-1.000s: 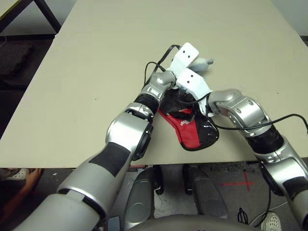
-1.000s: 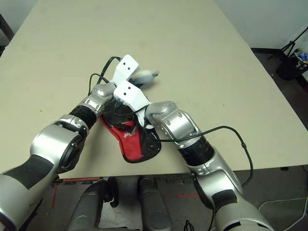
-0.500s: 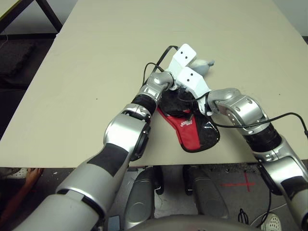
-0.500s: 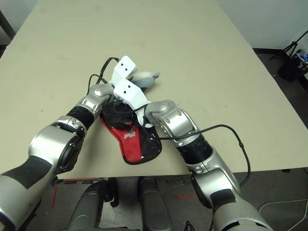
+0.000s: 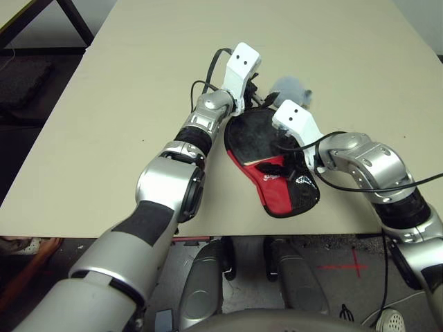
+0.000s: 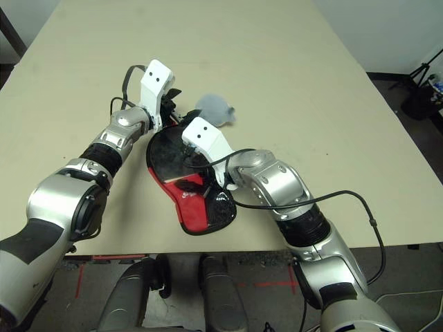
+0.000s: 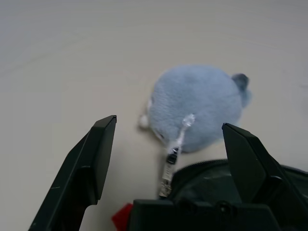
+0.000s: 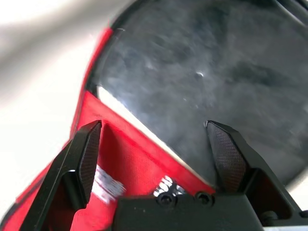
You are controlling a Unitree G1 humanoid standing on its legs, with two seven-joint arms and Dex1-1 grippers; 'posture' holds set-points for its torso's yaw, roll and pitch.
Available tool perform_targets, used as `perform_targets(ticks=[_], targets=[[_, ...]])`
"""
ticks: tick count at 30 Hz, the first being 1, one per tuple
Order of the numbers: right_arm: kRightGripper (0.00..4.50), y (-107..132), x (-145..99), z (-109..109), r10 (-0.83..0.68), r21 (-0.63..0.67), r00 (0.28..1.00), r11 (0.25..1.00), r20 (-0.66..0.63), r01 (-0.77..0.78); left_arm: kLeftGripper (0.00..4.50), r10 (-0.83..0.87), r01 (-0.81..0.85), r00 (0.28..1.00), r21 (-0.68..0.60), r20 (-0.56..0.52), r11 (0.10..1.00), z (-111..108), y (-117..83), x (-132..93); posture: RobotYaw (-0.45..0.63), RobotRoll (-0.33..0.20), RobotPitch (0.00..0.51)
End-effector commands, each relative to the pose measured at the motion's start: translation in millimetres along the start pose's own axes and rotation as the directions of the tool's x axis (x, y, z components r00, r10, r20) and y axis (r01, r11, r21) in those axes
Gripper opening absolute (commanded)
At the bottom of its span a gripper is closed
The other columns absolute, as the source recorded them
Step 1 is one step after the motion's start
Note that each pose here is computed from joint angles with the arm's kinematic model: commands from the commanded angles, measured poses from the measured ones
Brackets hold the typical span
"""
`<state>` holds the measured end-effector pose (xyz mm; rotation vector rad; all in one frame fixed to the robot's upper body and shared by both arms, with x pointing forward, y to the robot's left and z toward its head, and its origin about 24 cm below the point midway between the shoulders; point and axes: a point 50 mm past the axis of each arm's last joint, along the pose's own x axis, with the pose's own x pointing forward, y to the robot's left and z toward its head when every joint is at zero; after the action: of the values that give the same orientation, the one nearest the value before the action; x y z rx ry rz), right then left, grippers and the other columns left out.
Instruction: Store the ping-pong paddle in its case and zip it.
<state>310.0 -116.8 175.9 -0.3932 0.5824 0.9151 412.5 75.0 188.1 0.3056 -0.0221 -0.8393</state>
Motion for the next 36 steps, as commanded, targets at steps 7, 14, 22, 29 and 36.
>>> perform_targets(ticks=[7,14,22,29,36], targets=[[4.50,-87,-31,63,-0.351,-0.081,0.922,0.927,0.161,0.367,4.47,-0.160,0.158,0.985,-0.029,-0.072,0.987,-14,4,-20,-0.09,0.000,0.200],[4.50,-103,-4,67,-0.372,-0.112,0.915,0.914,0.155,0.391,4.47,-0.300,0.299,0.945,-0.022,-0.129,0.954,-16,-12,-26,-0.03,0.000,0.193],[4.50,-108,18,54,-0.418,-0.112,0.901,0.896,0.116,0.430,4.47,-0.347,0.344,0.918,-0.050,-0.195,0.938,-23,-29,-34,0.02,0.000,0.195],[3.92,-111,24,39,-0.468,-0.102,0.882,0.876,0.065,0.472,4.50,-0.367,0.362,0.890,-0.068,-0.271,0.930,-35,-41,-41,0.03,0.000,0.197],[1.83,-116,19,35,-0.491,-0.121,0.870,0.862,0.039,0.492,4.50,-0.353,0.353,0.869,-0.065,-0.346,0.933,-46,-49,-33,0.01,0.000,0.193]])
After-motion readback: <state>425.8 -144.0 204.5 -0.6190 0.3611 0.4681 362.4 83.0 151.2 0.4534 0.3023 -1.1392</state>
